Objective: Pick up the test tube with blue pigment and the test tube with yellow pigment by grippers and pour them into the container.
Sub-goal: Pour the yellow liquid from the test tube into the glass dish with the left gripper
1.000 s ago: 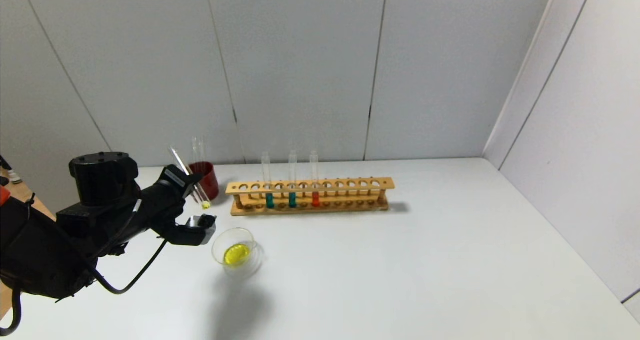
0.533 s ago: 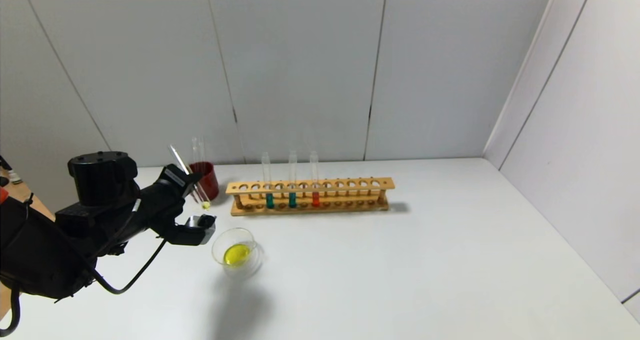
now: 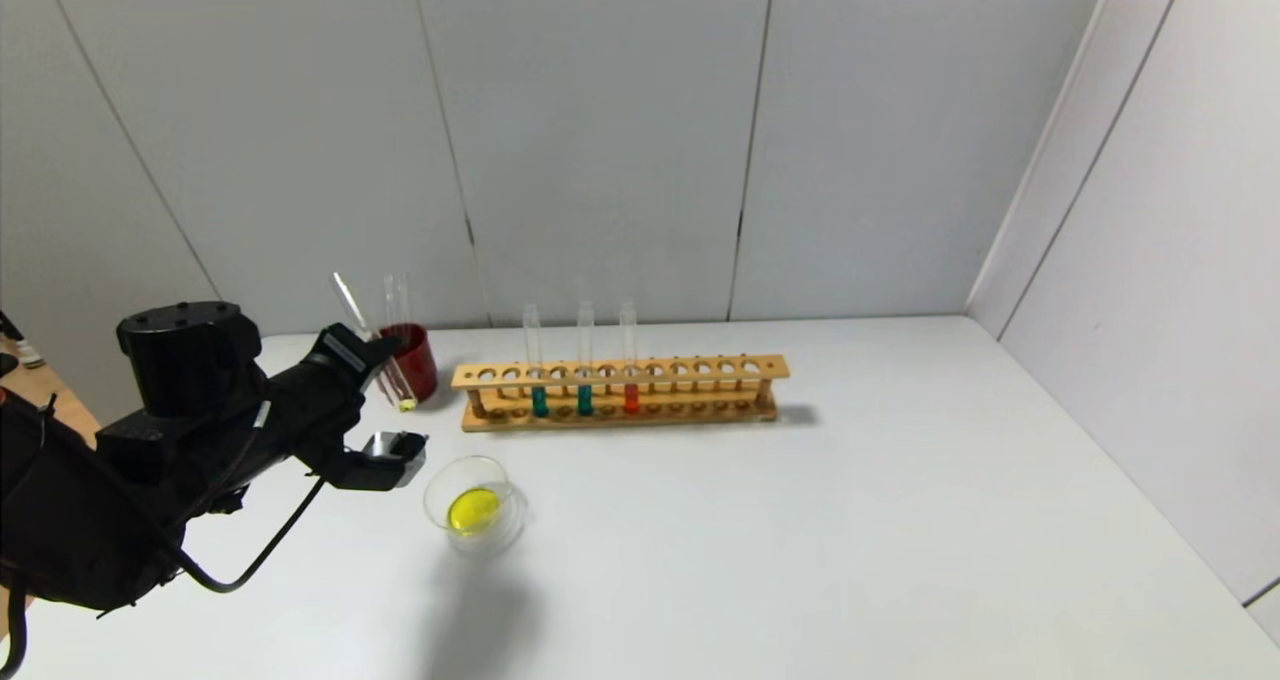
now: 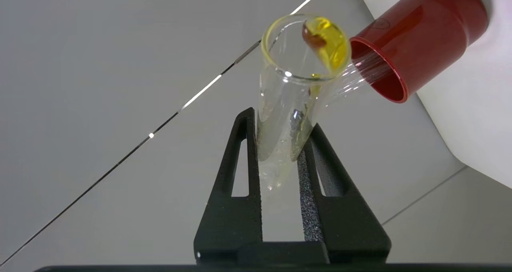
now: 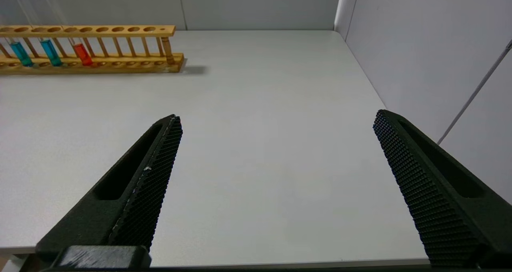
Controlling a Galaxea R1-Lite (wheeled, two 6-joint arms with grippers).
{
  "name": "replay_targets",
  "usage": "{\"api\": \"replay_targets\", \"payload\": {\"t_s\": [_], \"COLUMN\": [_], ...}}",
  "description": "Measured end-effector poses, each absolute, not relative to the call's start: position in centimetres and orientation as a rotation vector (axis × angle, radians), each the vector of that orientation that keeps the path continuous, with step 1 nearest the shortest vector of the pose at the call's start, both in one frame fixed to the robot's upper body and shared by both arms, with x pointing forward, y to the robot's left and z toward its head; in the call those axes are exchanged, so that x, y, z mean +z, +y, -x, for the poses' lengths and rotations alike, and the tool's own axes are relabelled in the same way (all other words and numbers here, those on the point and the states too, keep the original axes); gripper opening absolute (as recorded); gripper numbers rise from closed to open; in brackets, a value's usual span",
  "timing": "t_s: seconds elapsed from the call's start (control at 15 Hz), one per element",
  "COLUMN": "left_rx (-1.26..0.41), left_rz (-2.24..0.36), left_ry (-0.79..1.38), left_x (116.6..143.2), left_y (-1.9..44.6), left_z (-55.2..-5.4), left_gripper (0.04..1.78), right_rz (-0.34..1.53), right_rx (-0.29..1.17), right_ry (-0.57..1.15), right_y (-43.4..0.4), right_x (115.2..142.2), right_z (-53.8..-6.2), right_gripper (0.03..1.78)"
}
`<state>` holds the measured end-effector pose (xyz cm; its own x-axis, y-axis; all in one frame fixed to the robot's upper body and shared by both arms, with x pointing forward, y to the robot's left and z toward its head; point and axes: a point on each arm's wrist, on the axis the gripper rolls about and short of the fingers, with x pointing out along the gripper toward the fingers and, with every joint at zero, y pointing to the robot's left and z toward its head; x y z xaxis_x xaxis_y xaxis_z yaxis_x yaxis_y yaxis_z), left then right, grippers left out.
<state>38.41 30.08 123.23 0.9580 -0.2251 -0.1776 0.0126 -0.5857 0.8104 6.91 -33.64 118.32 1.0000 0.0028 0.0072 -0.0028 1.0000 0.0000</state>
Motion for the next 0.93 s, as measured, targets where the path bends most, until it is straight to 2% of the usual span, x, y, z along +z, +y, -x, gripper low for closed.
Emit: {"api": "replay_targets", "payload": {"t_s": [0.93], "left_rx": [-0.305], "left_rz": [-2.206], "left_ry": [-0.143], "left_x": [123.15], "left_y": [30.23], "left_z": [-37.35], "left_gripper": [0.32], "right_rz": [0.000], "right_rx": [0.002], "right_ry": [-0.007], "right_y": [-33.64], "right_x": [118.32], "right_z": [-6.91], "right_gripper": [1.75]}}
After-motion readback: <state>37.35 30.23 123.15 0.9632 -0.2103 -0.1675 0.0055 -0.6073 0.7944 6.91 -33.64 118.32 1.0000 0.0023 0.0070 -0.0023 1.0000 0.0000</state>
